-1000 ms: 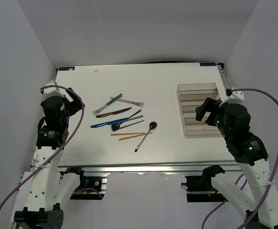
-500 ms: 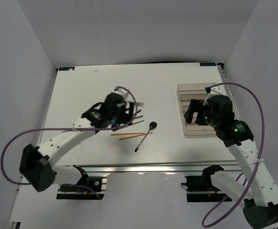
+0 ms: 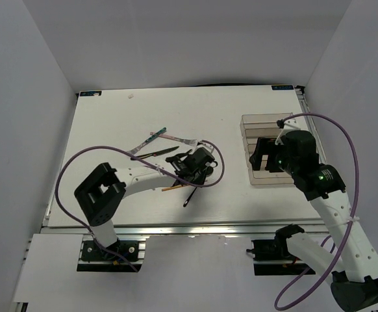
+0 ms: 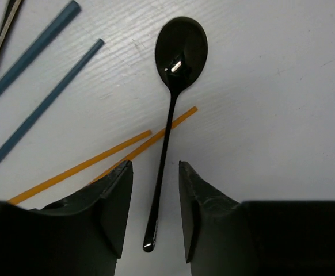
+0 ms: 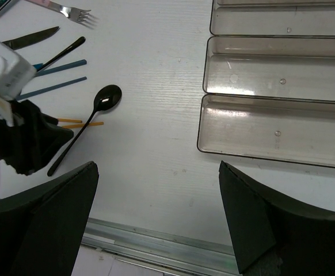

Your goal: Sort the eating utensils into containers

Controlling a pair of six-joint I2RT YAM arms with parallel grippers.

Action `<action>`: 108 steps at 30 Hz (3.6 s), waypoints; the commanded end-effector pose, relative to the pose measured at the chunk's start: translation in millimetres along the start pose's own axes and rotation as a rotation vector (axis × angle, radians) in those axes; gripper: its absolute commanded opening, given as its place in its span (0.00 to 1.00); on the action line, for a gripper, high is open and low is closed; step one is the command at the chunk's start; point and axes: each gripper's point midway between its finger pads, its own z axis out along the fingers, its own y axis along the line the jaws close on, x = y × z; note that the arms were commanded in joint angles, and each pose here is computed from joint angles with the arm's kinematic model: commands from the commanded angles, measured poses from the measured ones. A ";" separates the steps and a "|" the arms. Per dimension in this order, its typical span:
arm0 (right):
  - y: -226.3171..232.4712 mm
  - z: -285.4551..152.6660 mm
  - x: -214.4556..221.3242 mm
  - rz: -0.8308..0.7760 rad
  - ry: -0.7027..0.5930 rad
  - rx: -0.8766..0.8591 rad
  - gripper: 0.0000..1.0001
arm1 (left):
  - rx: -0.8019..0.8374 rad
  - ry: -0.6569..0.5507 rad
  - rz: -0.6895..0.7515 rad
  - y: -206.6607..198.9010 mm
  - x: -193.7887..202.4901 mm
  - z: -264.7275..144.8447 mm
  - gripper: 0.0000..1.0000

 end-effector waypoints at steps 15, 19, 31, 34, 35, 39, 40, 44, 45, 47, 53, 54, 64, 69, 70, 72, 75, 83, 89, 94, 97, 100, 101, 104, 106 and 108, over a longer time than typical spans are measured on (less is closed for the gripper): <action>12.4 -6.5 -7.7 -0.010 -0.042 -0.072 0.89 | -0.010 0.050 0.003 -14.2 29.5 42.4 0.36; 13.1 -7.0 -9.9 -0.007 -0.049 -0.074 0.89 | -0.016 0.087 0.010 -14.2 44.4 49.2 0.30; 15.3 -13.4 -16.6 0.002 -0.083 -0.083 0.89 | -0.014 0.111 0.060 -26.2 59.1 45.2 0.00; 13.6 -23.0 -28.3 0.028 -0.140 -0.067 0.89 | 0.032 0.035 0.065 -38.3 32.7 33.0 0.00; 10.7 -26.5 -32.5 0.038 -0.160 -0.050 0.89 | 0.055 -0.011 0.056 -43.1 17.1 24.1 0.00; -7.1 -42.7 -47.5 0.064 -0.222 0.059 0.89 | 0.129 -0.167 0.094 -57.8 -34.2 -3.2 0.00; -10.2 -47.0 -51.9 0.081 -0.238 0.079 0.89 | 0.145 -0.193 0.111 -60.9 -42.7 -7.9 0.00; -28.3 -60.9 -56.1 0.118 -0.274 0.182 0.89 | 0.271 -0.271 0.236 -88.9 -73.7 -22.9 0.00; -29.1 -64.7 -58.4 0.120 -0.285 0.187 0.89 | 0.272 -0.285 0.255 -91.5 -80.1 -23.1 0.00; -30.1 -75.5 -66.2 0.125 -0.312 0.196 0.89 | 0.381 -0.332 0.330 -116.6 -97.9 -32.2 0.00; -27.6 -96.3 -74.8 0.115 -0.327 0.188 0.89 | 0.569 -0.495 0.505 -178.8 -154.7 -38.7 0.00; -23.5 -98.0 -75.9 0.111 -0.325 0.167 0.89 | 0.584 -0.503 0.520 -186.3 -161.4 -37.1 0.00; -18.6 -104.0 -68.1 0.070 -0.275 0.138 0.89 | 0.734 -0.685 0.674 -254.7 -210.4 -12.3 0.00; -14.0 -102.0 -62.9 0.062 -0.251 0.110 0.89 | 0.820 -0.743 0.660 -275.6 -216.0 -9.4 0.00; -13.9 -101.1 -62.4 0.060 -0.248 0.110 0.89 | 0.835 -0.761 0.640 -278.8 -219.1 -11.5 0.00; -13.8 -101.1 -62.7 0.058 -0.249 0.109 0.89 | 0.869 -0.787 0.622 -284.9 -221.3 -14.2 0.00; -13.8 -100.4 -63.0 0.055 -0.252 0.109 0.89 | 0.900 -0.784 0.605 -290.5 -219.7 -11.9 0.00; -14.6 -102.4 -58.6 0.048 -0.261 0.104 0.89 | 0.880 -0.690 0.646 -289.4 -188.4 33.6 0.00; -12.3 -99.1 -56.8 0.040 -0.256 0.091 0.89 | 0.838 -0.593 0.710 -279.6 -160.5 63.2 0.00; -12.0 -89.4 -50.1 0.028 -0.231 0.087 0.89 | 0.858 -0.571 0.718 -279.8 -152.5 62.4 0.03; -12.3 -89.0 -49.6 0.025 -0.229 0.088 0.89 | 0.868 -0.577 0.712 -282.2 -154.2 56.4 0.21; -13.3 -91.1 -51.4 0.024 -0.234 0.094 0.89 | 0.867 -0.594 0.681 -283.3 -162.6 46.3 0.51; -12.9 -92.2 -52.7 0.024 -0.237 0.094 0.89 | 0.868 -0.600 0.673 -283.2 -164.9 42.7 0.64; -12.9 -96.6 -57.8 0.030 -0.252 0.097 0.89 | 0.845 -0.655 0.618 -278.8 -181.7 23.7 0.74; -12.3 -99.4 -60.5 0.033 -0.260 0.096 0.89 | 0.807 -0.709 0.575 -272.4 -199.5 6.9 0.78; -11.2 -104.3 -65.2 0.039 -0.277 0.092 0.89 | 0.761 -0.731 0.527 -264.3 -213.1 -2.6 0.82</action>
